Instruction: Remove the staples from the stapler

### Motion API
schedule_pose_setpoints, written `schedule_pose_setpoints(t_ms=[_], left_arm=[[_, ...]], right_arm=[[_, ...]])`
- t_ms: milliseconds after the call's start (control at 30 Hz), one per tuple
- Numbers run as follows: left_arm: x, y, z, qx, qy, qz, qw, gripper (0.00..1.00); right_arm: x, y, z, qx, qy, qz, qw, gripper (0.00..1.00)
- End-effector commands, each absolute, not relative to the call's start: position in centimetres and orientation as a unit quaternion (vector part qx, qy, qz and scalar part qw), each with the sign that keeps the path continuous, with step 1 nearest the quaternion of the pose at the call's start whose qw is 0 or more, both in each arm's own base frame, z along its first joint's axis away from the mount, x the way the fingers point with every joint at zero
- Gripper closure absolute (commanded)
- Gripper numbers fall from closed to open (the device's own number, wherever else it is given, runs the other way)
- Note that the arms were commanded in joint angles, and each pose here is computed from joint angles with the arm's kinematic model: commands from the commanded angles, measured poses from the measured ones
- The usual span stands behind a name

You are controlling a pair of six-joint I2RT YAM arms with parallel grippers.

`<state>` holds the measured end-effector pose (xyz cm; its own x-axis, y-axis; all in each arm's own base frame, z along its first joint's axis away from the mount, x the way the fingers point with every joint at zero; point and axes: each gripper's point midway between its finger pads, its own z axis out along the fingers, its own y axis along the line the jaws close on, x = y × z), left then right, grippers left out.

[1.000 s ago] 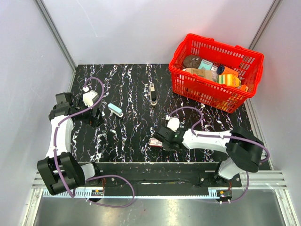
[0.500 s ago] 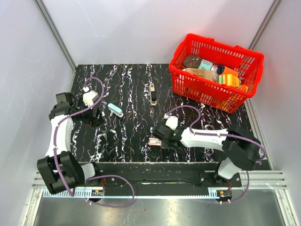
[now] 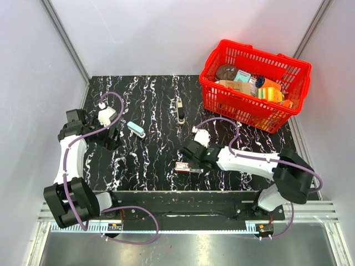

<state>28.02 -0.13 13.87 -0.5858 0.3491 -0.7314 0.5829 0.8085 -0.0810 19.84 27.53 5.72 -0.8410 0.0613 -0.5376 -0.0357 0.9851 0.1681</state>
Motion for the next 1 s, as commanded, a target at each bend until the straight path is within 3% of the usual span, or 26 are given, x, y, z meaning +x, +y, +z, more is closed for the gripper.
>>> schedule_pose_setpoints(t_ms=[0, 133, 300, 667, 967], left_arm=[[27.9, 1.0, 12.6, 0.280, 0.883, -0.124, 0.356, 0.02], [27.3, 1.6, 10.9, 0.231, 0.907, -0.107, 0.336, 0.03], [25.7, 0.0, 7.3, 0.249, 0.920, -0.081, 0.291, 0.04], [26.1, 0.2, 3.7, 0.267, 0.934, -0.039, 0.234, 0.13], [26.9, -0.1, 2.2, 0.312, 0.925, -0.026, 0.216, 0.33]], right_arm=[[22.6, 28.5, 11.0, 0.018, 0.934, 0.121, 0.337, 0.95], [23.9, 28.6, 12.1, 0.011, 0.924, 0.128, 0.359, 0.81], [25.2, 28.6, 12.3, 0.010, 0.918, 0.140, 0.371, 0.77], [26.7, 27.2, 12.3, 0.007, 0.910, 0.147, 0.387, 0.78], [27.2, 27.0, 11.6, 0.008, 0.912, 0.154, 0.381, 0.90]])
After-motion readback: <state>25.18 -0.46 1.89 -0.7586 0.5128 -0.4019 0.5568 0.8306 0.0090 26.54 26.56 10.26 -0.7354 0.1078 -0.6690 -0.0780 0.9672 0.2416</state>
